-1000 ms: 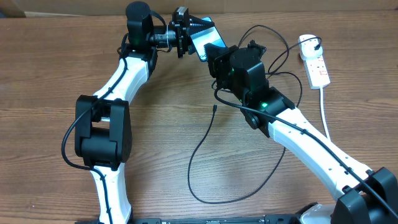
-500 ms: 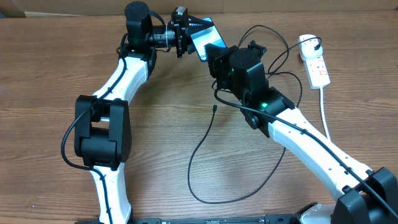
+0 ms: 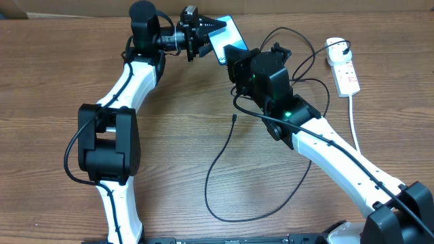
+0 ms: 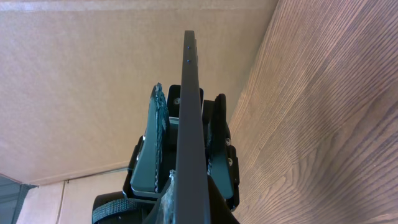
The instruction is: Plug charger to phone and switch on socket
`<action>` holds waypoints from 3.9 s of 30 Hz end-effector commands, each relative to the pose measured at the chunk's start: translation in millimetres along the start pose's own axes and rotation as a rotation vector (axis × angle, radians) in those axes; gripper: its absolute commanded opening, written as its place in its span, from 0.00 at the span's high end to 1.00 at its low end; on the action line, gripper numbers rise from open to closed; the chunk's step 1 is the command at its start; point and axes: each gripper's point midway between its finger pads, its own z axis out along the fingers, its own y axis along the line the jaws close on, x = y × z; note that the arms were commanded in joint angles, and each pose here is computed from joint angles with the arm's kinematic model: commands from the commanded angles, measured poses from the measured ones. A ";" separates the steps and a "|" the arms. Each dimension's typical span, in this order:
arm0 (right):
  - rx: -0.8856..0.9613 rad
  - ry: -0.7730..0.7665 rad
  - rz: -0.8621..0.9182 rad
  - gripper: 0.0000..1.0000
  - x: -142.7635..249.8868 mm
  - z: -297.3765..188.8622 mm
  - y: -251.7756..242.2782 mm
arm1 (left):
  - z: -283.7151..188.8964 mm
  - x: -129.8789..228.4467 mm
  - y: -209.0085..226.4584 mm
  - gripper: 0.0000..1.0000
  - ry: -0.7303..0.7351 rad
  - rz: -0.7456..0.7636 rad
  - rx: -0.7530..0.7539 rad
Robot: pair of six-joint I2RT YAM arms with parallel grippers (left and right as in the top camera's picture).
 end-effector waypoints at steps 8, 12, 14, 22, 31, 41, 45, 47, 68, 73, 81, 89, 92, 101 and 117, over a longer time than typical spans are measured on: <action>-0.045 -0.016 0.007 0.96 -2.8 -2.9 16.4 | 0.2 2.5 -6.8 0.71 0.007 0.037 0.003; -0.045 -0.016 0.007 0.96 -2.7 -2.9 16.5 | 0.6 2.7 -6.8 0.77 0.007 0.037 0.003; -0.045 -0.012 0.007 0.96 -1.9 -2.9 16.4 | 0.7 2.8 -6.7 0.76 0.008 0.037 0.003; -0.045 -0.009 0.007 0.96 -1.0 -2.9 16.4 | 1.1 2.9 -6.7 0.78 0.008 0.037 0.003; -0.044 0.011 0.006 0.96 2.6 -2.9 16.2 | 1.1 2.2 -7.0 0.81 0.004 0.037 0.004; -0.040 0.027 0.005 0.96 5.2 -2.9 15.3 | 1.3 0.1 -7.8 0.81 -0.009 0.037 0.009; -0.039 0.027 0.005 0.96 5.3 -2.9 15.2 | 1.3 0.0 -7.8 0.82 -0.009 0.037 0.009; -0.039 0.027 0.005 0.96 5.3 -2.9 15.1 | 1.3 0.0 -7.8 0.84 -0.009 0.037 0.009; -0.011 0.026 -0.001 0.71 4.9 -2.8 8.2 | 1.3 0.1 -7.8 0.96 -0.009 0.037 0.009; -0.010 0.014 -0.150 0.45 2.8 -2.7 7.7 | 1.1 0.0 -7.8 0.96 -0.009 0.044 0.009; -0.065 -0.041 -0.385 0.20 -19.9 -17.6 31.8 | -2.6 -7.0 1.7 0.96 -0.032 0.060 -0.010; -0.061 -0.113 -0.613 0.04 -49.5 -66.9 56.8 | -13.0 -22.9 15.8 0.96 -0.096 0.229 -0.047; 0.029 -0.105 -0.726 0.03 -57.8 -82.3 41.6 | -17.3 -18.6 15.9 0.96 -0.062 0.381 -0.050; 0.368 0.010 -0.681 0.00 -89.3 -108.6 -41.3 | -20.4 20.5 12.7 0.96 0.167 0.651 -0.007; 0.710 0.050 -0.352 0.00 -152.7 -177.5 -125.5 | -28.9 101.3 -64.1 0.96 0.237 0.896 0.025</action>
